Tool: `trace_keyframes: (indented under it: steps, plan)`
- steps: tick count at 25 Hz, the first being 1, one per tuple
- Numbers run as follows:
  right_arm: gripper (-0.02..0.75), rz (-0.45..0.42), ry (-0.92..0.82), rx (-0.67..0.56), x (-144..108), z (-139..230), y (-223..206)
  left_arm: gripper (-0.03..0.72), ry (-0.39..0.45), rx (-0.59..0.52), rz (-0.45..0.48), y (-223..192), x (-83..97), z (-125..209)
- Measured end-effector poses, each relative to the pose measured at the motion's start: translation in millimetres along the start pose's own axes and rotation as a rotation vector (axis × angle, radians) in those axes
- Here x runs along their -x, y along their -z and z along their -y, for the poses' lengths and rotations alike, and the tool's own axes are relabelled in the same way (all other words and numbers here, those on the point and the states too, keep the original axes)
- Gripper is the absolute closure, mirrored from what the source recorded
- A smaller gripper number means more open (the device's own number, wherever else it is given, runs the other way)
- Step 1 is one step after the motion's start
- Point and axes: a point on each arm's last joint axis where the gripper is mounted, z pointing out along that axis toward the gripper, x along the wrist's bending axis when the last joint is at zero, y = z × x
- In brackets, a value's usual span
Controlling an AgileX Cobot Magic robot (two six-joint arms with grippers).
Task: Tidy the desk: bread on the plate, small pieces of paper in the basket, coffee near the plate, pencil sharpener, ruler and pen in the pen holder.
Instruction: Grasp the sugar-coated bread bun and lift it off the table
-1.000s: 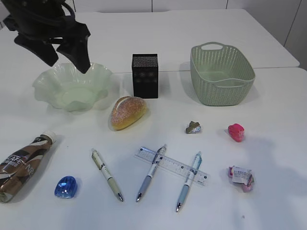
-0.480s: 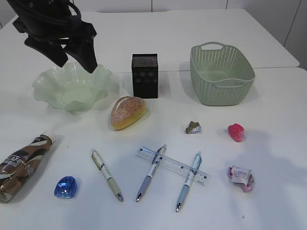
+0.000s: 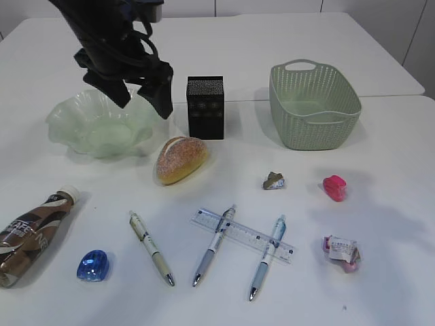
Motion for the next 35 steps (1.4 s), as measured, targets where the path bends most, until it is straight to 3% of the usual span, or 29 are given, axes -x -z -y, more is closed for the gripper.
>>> trace_keyframes:
  steps: [7, 15, 35]
  plan:
    - [0.260, -0.003, 0.000, 0.016, -1.2, -7.1, 2.4, 0.001, -0.020, -0.037, 0.037, -49.4, 11.8, -24.1]
    - [0.260, -0.004, -0.010, 0.016, -1.3, -7.7, 2.2, 0.001, -0.014, -0.128, 0.040, -97.9, 9.7, -19.5]
    - [0.260, -0.004, -0.021, 0.016, -1.3, -7.7, 2.2, 0.001, -0.021, -0.103, 0.022, -139.3, 4.4, -19.4]
